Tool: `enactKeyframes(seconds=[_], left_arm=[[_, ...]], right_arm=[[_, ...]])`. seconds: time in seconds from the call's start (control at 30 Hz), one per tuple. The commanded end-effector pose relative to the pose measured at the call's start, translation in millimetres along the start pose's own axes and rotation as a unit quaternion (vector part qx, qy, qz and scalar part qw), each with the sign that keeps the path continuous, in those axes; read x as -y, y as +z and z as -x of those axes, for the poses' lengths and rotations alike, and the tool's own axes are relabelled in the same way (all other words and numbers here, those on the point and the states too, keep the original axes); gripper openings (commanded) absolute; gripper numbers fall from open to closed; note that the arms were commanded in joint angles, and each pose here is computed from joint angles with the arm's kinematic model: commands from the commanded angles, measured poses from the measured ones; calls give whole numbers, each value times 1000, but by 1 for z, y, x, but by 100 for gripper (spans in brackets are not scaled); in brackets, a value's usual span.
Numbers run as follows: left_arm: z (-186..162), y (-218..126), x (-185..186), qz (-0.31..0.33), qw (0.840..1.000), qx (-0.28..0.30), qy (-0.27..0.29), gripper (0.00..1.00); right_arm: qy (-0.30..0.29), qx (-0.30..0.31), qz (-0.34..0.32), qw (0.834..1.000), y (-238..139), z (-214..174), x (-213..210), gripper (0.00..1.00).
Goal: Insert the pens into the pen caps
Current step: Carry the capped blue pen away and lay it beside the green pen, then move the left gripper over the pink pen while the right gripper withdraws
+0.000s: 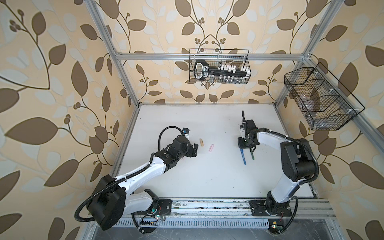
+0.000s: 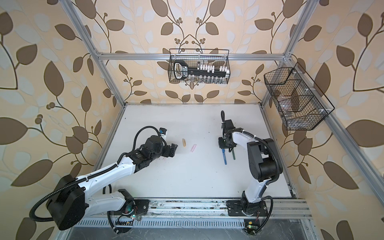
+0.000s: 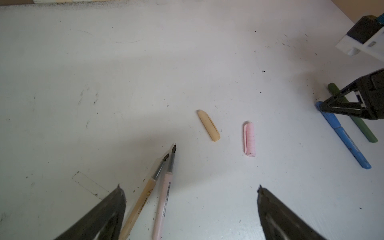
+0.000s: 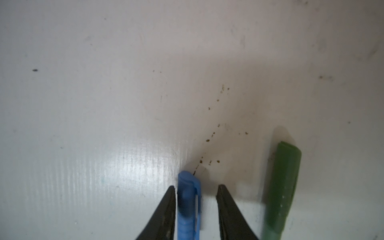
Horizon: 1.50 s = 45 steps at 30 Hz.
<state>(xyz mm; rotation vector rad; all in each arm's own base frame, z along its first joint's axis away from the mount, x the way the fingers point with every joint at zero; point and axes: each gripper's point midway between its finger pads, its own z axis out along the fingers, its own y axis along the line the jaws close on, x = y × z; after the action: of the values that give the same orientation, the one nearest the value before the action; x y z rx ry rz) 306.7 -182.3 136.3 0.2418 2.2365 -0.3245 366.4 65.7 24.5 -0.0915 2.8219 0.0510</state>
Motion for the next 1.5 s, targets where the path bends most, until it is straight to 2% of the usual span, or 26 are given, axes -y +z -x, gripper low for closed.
enactKeyframes(seconds=[0.0, 0.13, 0.2, 0.3, 0.37, 0.47, 0.57, 0.73, 1.07, 1.47], left_arm=[[15, -3, 4, -4, 1000, 13, 2, 99], [17, -8, 5, -5, 1000, 5, -3, 99], [20, -16, 5, -2, 1000, -7, -8, 99], [13, -32, 3, 7, 998, -54, -16, 99], [5, -44, -1, 16, 996, -83, -25, 99], [-7, -56, -2, 13, 993, -112, -41, 99], [-24, -56, 7, -13, 988, -146, -47, 99], [-52, -46, 6, -2, 975, -217, -44, 99], [-75, -2, -1, 26, 965, -261, -15, 99], [-99, 37, -16, 46, 949, -312, -9, 92]], right_arm=[[-5, 34, -5, 999, -17, 19, 2, 36], [2, 72, 5, 997, -39, 30, -1, 40], [6, 110, 41, 993, -58, 37, -12, 41], [26, 196, 141, 970, -99, 43, -42, 45], [44, 245, 197, 948, -131, 41, -56, 47], [46, 276, 241, 929, -156, 23, -77, 49], [32, 286, 256, 923, -168, 6, -96, 50], [18, 283, 273, 919, -178, -10, -116, 51], [21, 273, 285, 918, -172, -17, -122, 52], [10, 272, 297, 915, -170, -16, -131, 52]])
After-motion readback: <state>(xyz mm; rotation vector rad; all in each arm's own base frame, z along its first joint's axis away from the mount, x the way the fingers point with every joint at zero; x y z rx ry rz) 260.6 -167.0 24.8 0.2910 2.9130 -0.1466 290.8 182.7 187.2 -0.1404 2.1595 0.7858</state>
